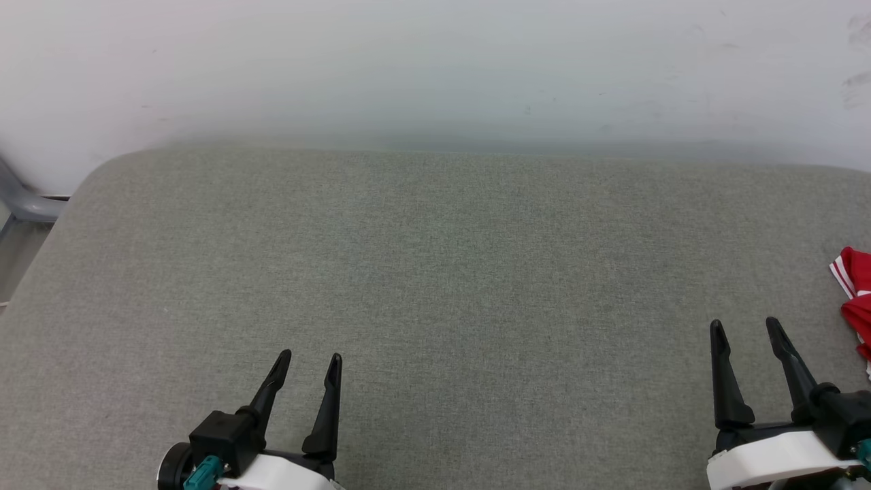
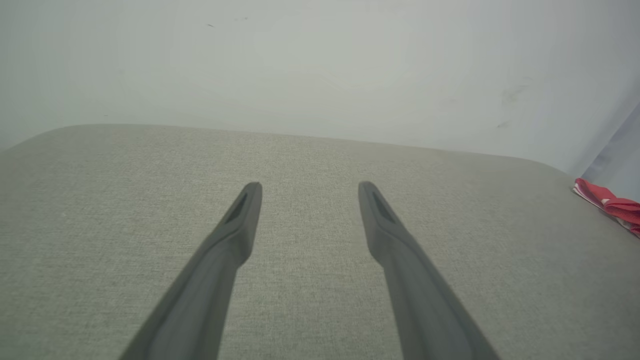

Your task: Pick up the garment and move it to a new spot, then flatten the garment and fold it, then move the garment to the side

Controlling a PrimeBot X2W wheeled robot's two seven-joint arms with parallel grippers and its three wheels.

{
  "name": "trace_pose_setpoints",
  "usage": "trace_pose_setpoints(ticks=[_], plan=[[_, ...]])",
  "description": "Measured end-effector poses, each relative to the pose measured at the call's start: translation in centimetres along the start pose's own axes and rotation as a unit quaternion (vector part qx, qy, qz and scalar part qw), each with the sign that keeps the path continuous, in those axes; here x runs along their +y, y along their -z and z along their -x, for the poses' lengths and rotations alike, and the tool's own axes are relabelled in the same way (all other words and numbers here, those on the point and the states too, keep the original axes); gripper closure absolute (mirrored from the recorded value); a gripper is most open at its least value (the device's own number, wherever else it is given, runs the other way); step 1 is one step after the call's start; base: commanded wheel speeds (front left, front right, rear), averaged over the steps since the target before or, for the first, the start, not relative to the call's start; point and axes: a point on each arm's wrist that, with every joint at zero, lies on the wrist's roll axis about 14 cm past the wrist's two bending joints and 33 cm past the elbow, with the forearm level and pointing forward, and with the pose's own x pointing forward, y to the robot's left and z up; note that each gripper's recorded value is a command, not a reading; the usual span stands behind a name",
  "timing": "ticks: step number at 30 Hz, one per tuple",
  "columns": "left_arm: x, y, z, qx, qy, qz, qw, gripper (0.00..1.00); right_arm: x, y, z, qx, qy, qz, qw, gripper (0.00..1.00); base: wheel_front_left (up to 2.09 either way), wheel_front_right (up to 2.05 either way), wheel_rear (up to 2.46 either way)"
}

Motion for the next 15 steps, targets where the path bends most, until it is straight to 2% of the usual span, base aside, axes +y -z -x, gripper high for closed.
trace_pose_setpoints(ticks=[15], plan=[[-0.4,-1.1,-0.4,-0.017,0.009,-0.005,1.000,0.00,0.9,-0.1,0.0,-0.003,-0.012,0.004,1.000,0.00,0.00,0.00,0.00]])
